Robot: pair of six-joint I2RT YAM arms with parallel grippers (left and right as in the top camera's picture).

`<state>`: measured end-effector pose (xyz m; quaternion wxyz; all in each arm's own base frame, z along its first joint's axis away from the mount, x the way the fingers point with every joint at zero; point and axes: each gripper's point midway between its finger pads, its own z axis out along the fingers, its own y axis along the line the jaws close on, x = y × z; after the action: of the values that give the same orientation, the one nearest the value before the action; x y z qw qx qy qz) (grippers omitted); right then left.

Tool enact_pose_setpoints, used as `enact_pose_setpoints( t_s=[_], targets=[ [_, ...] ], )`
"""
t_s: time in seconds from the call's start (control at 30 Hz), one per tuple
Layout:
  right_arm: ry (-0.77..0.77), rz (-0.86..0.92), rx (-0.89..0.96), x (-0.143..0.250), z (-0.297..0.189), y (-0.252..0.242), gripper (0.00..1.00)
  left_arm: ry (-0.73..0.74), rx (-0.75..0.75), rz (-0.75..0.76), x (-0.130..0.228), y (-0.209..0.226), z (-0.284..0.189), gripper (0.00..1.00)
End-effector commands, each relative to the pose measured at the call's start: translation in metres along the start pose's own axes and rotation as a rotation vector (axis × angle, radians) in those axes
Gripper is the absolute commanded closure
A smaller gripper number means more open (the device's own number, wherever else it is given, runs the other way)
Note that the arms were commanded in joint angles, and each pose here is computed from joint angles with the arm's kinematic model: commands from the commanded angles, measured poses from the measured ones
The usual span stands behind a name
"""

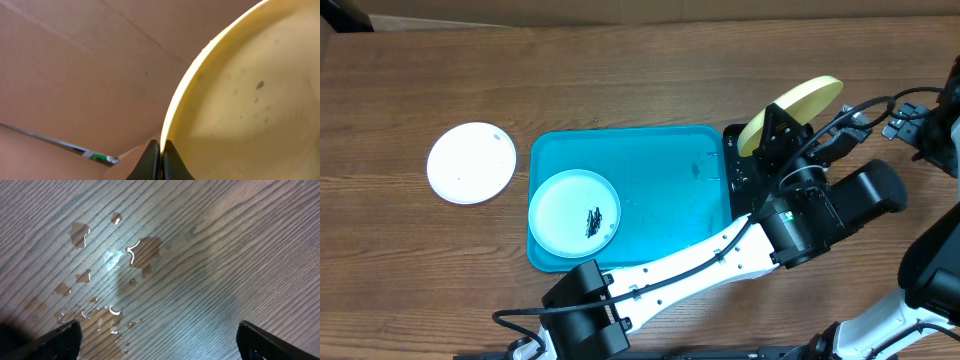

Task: Clean dirty plates on tray and stack at the side
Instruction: 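Lift the yellow-rimmed plate with the left gripper and swing it leftward, then lower the yellow-rimmed plate onto the cream plate and release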

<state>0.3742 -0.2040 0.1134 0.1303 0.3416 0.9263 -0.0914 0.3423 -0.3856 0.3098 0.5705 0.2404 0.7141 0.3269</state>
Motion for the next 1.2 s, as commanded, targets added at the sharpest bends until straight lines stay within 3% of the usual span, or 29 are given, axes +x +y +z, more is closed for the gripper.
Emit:
enact_pose_setpoints(
  t_s=[0.0,0.13,0.37,0.53,0.67,0.73,0.9,1.17],
  targets=[
    [-0.009,0.005,-0.003,-0.004,-0.001,0.001,0.0,0.001,0.112,-0.162,0.0,-0.015,-0.003,0.96],
    [-0.009,0.005,-0.003,-0.004,-0.001,0.001,0.0,0.121,0.413,-0.263,0.026,-0.065,-0.004,0.96],
    [-0.009,0.005,-0.003,-0.004,-0.001,0.001,0.0,0.436,0.845,-0.482,0.065,-0.107,0.012,0.96],
    [-0.009,0.005,-0.003,-0.004,-0.001,0.001,0.0,0.601,1.156,-0.671,0.077,-0.096,0.041,0.96],
    [-0.009,0.005,-0.003,-0.004,-0.001,0.001,0.0,0.707,1.34,-0.864,0.094,-0.057,0.076,0.96],
    [-0.009,0.005,-0.003,-0.004,-0.001,0.001,0.0,0.767,1.326,-0.948,0.117,-0.032,0.102,0.96],
    [-0.009,0.005,-0.003,-0.004,-0.001,0.001,0.0,0.983,1.127,-1.129,0.207,0.035,0.155,0.96],
    [-0.009,0.005,-0.003,-0.004,-0.001,0.001,0.0,1.253,0.73,-1.317,0.361,0.144,0.183,0.96]
  ],
)
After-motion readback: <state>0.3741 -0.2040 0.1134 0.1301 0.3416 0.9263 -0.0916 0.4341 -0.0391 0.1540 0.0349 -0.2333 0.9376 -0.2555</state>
